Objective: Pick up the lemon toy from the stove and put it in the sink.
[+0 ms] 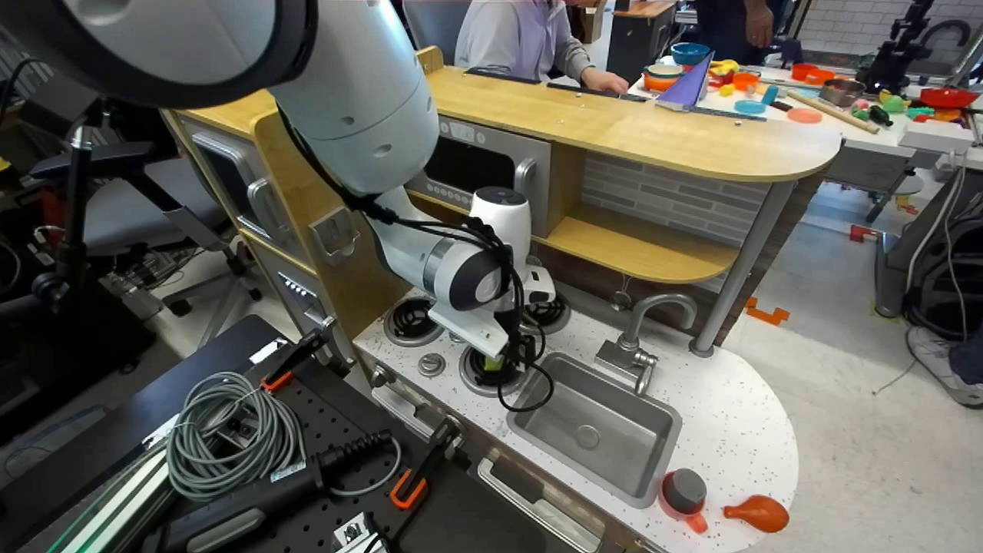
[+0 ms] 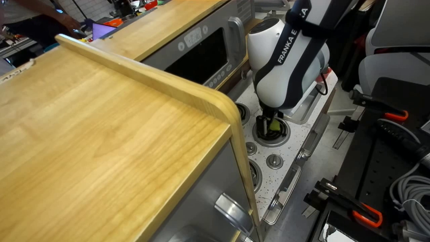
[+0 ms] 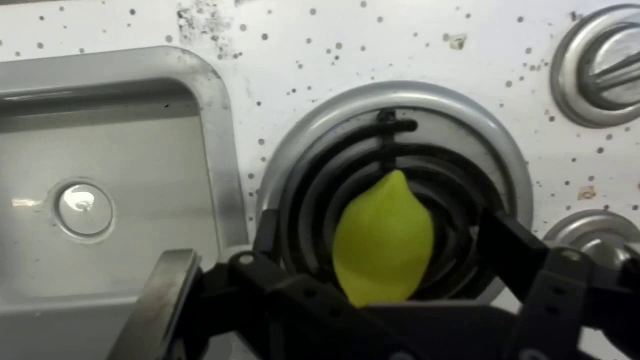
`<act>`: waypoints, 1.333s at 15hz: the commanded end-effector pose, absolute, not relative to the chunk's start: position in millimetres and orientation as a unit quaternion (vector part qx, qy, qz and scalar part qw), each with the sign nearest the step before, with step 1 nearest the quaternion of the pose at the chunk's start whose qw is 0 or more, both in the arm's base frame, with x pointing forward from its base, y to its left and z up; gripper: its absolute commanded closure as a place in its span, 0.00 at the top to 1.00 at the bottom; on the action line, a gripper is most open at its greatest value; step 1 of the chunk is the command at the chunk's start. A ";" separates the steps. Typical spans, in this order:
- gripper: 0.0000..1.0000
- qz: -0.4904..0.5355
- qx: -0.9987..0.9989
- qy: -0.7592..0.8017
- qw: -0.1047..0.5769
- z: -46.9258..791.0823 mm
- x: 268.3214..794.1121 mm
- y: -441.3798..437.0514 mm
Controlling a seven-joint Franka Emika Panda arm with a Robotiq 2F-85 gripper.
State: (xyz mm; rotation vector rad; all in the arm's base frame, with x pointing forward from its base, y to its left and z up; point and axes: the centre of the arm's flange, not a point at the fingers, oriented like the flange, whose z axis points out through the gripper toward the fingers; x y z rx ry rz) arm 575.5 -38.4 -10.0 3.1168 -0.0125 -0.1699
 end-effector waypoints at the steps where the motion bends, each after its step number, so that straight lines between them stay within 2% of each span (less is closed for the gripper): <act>1: 1.00 -0.074 0.997 -0.004 -0.017 -10.8 590.6 -27.0; 6: 1.00 -0.083 0.997 -0.004 -0.008 -18.0 592.2 -26.8; 8: 0.74 -0.085 0.996 -0.004 -0.003 -20.8 592.8 -29.1; 11: 0.50 -0.083 0.997 0.000 0.004 -17.3 592.3 -32.2; 13: 0.46 -0.083 0.997 0.002 0.006 -13.2 590.8 -31.4; 17: 0.19 -0.083 0.996 0.011 0.006 -0.6 576.1 -29.6; 20: 0.16 -0.082 0.996 0.009 0.015 9.5 567.1 -39.1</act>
